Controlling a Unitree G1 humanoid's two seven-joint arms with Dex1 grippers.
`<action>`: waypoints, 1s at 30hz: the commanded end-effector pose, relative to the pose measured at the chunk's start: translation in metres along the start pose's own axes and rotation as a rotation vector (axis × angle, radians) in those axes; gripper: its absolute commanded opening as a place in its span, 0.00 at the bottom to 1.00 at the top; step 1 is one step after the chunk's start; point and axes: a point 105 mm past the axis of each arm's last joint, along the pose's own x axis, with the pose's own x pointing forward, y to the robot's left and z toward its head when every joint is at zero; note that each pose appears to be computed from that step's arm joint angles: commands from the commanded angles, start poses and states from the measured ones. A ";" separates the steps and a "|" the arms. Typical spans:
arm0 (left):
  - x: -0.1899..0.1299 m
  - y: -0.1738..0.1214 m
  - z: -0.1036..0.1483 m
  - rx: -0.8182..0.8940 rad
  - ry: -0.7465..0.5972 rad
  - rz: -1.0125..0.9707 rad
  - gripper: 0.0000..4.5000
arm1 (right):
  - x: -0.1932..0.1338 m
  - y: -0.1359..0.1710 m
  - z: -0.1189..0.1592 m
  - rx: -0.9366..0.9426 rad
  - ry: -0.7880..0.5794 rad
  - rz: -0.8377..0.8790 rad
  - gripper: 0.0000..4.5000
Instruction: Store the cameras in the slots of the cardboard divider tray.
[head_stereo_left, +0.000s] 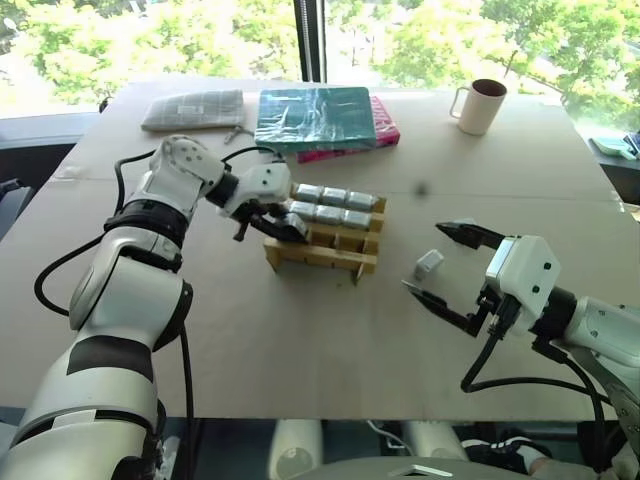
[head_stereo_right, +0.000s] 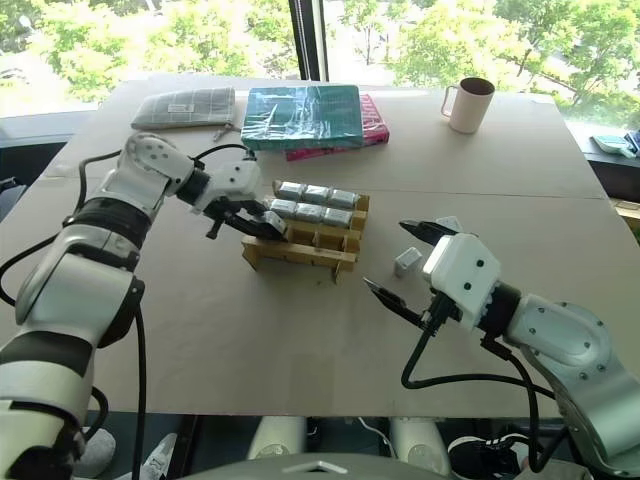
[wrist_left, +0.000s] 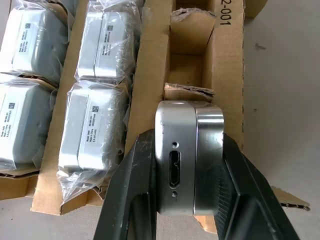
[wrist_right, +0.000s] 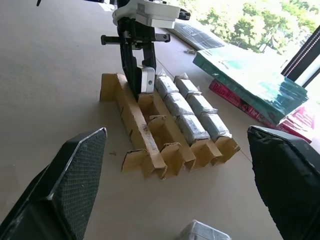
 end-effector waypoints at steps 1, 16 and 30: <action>-0.005 0.000 -0.004 0.009 0.034 0.002 0.17 | -0.002 -0.001 0.009 -0.032 -0.019 -0.006 0.99; -0.055 -0.013 0.052 -0.186 -0.464 0.117 0.88 | -0.004 -0.001 0.002 0.002 0.004 -0.010 1.00; -0.033 -0.101 0.054 -0.226 -0.794 0.141 0.88 | 0.014 -0.035 -0.071 -0.235 0.271 0.181 1.00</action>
